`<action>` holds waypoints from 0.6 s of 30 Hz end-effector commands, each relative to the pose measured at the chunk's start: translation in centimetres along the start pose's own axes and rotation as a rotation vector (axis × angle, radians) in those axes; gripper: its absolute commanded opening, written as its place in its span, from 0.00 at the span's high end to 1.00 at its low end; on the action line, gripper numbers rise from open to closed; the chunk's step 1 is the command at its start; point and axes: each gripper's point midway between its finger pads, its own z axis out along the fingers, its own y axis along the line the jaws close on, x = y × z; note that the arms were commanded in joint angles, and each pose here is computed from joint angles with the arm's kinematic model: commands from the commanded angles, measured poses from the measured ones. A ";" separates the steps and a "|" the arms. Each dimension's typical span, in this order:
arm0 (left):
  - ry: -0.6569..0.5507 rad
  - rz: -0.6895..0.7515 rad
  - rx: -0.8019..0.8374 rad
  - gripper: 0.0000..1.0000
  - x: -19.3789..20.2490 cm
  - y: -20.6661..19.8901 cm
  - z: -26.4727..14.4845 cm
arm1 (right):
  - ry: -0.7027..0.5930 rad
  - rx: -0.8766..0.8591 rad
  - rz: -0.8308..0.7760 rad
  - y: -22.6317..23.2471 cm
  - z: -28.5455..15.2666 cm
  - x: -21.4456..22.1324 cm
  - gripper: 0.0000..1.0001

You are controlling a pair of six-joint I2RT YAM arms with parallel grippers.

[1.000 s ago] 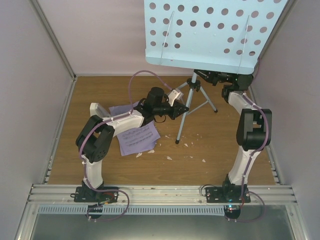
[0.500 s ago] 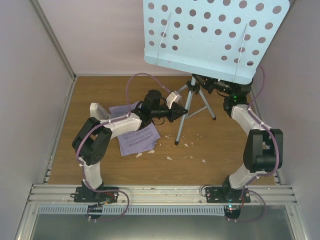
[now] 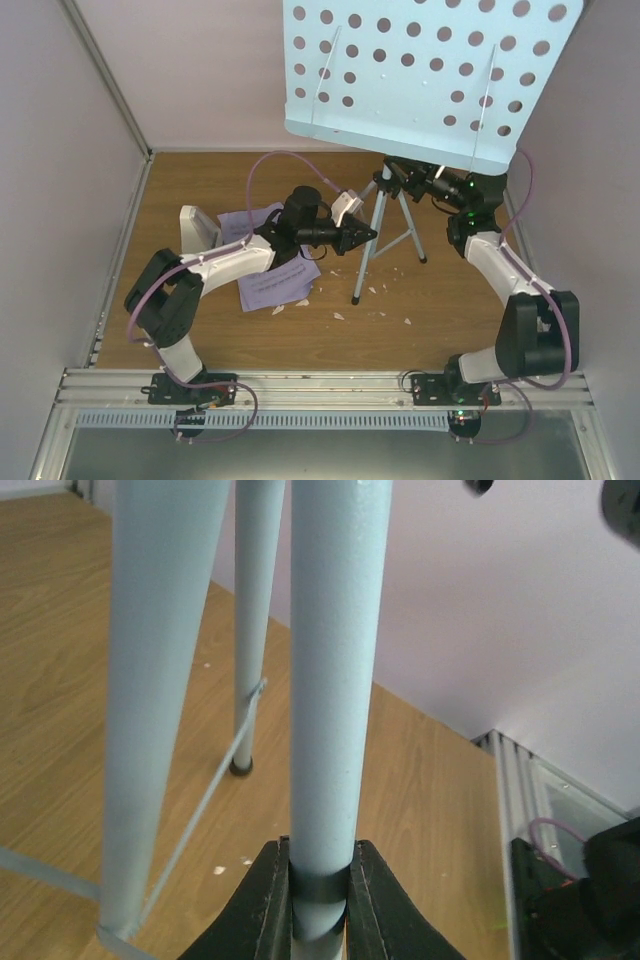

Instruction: Pack up the instrument practice props

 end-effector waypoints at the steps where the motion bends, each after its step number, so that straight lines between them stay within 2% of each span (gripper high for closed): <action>1: -0.418 0.203 0.139 1.00 -13.4 -8.7 -6.3 | 0.082 -0.059 0.178 3.6 0.9 2.4 1.00; 11: -0.457 0.211 0.149 1.00 -14.2 -11.4 -8.1 | 0.044 -0.007 0.247 5.8 -0.6 2.3 1.00; 18: -0.383 0.173 0.191 1.00 -13.1 -12.8 -7.9 | 0.038 0.195 0.498 3.6 -2.2 4.6 0.99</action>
